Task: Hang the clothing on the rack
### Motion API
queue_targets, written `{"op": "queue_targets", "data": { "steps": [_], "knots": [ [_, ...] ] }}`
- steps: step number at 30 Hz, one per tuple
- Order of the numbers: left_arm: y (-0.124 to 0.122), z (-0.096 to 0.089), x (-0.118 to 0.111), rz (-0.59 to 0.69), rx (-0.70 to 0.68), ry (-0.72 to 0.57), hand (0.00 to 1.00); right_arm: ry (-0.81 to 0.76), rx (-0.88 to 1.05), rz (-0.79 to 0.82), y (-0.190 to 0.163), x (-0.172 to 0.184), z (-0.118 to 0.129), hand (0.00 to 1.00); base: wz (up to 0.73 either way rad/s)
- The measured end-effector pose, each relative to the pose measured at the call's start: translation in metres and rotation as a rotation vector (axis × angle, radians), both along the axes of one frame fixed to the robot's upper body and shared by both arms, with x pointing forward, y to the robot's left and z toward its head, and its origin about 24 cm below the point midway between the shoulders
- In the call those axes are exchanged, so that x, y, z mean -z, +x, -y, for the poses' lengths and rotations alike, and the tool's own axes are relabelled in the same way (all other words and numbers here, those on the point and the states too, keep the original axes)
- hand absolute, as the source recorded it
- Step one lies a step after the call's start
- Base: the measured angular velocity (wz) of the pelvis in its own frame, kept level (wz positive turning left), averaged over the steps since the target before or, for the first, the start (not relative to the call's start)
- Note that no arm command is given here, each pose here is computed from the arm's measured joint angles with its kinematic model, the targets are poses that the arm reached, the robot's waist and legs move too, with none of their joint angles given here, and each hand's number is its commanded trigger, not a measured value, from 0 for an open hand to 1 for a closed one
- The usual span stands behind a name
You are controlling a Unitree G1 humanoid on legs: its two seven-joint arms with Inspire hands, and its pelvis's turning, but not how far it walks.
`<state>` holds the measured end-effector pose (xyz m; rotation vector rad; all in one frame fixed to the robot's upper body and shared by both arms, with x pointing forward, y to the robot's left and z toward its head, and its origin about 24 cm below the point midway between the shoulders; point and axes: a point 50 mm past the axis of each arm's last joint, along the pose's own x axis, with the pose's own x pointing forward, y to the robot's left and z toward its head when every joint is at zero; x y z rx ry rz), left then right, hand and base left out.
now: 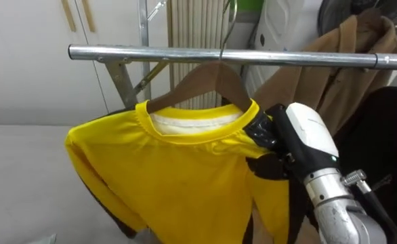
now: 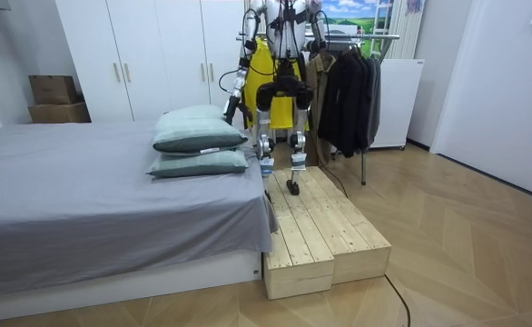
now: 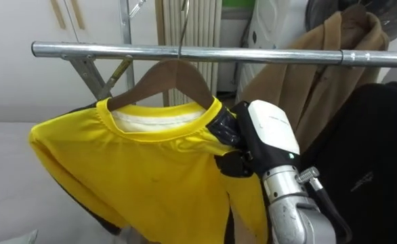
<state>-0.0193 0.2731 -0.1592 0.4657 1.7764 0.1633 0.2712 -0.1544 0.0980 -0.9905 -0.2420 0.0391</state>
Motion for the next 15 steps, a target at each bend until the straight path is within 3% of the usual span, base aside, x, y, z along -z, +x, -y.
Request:
{"op": "queue_targets", "data": {
  "steps": [7,15],
  "knots": [
    [0.003,-0.001,0.000,0.011,0.022,0.036,0.00,-0.006,0.004,-0.014,0.000,0.003,0.002,1.00,0.13],
    [-0.011,0.002,0.000,0.007,-0.008,0.025,0.00,0.041,-0.038,-0.059,0.001,0.004,0.002,1.00,-0.18]
  ]
}}
